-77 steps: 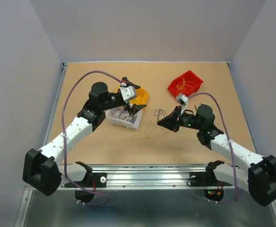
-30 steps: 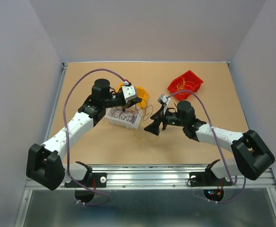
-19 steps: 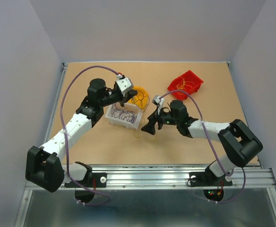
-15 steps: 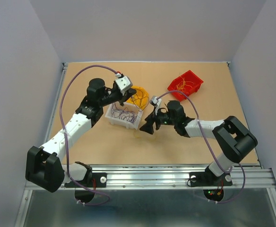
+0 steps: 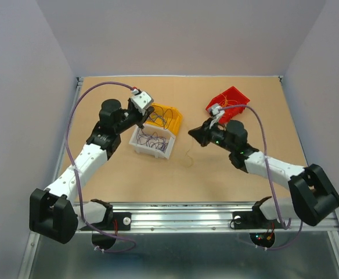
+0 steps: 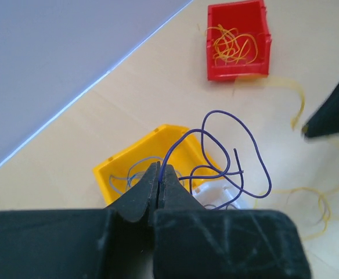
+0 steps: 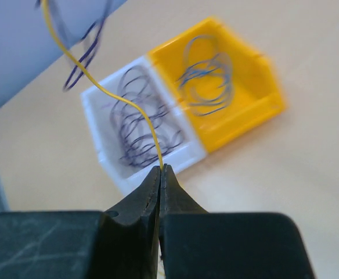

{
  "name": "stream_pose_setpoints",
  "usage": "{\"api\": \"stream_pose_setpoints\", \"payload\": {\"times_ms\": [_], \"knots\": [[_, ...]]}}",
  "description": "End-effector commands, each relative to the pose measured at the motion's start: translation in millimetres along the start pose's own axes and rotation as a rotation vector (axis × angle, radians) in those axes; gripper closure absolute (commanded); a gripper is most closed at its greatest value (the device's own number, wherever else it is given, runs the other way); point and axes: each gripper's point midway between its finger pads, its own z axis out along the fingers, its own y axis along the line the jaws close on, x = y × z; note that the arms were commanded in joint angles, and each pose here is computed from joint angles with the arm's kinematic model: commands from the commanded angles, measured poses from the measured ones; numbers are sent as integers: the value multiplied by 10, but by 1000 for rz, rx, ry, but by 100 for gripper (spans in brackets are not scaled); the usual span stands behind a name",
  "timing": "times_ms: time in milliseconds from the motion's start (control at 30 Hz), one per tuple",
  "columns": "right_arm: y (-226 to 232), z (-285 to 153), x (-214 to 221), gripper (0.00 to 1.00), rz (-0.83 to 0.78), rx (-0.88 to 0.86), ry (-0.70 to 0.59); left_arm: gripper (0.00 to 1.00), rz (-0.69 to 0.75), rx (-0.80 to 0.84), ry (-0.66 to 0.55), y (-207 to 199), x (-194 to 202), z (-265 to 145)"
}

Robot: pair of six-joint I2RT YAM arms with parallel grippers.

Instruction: Untangle the cables

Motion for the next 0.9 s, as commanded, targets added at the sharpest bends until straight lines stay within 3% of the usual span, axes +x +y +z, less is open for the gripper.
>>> {"api": "stream_pose_setpoints", "payload": {"times_ms": [0,133,233,600,767,833,867], "knots": [[-796,-517,-261,100,119,372,-146,100,70,-95,22,133,69,-157],[-1103,-864,-355,100,211,515,-242,100,82,-78,93,88,350,-155],[-1128,-867,-347,99,202,531,-221,100,97,18,155,-51,620,-72],[-1057,-836,-353,99,197,489,-210,100,136,24,350,3,1256,82],[-838,-717,-275,100,160,345,-134,100,175,13,403,-37,1392,107],[-736,-578,-151,99,177,255,-34,89,179,8,433,-48,1458,107],[-726,-539,-104,99,181,237,-3,76,181,6,436,-47,1462,105]]}}
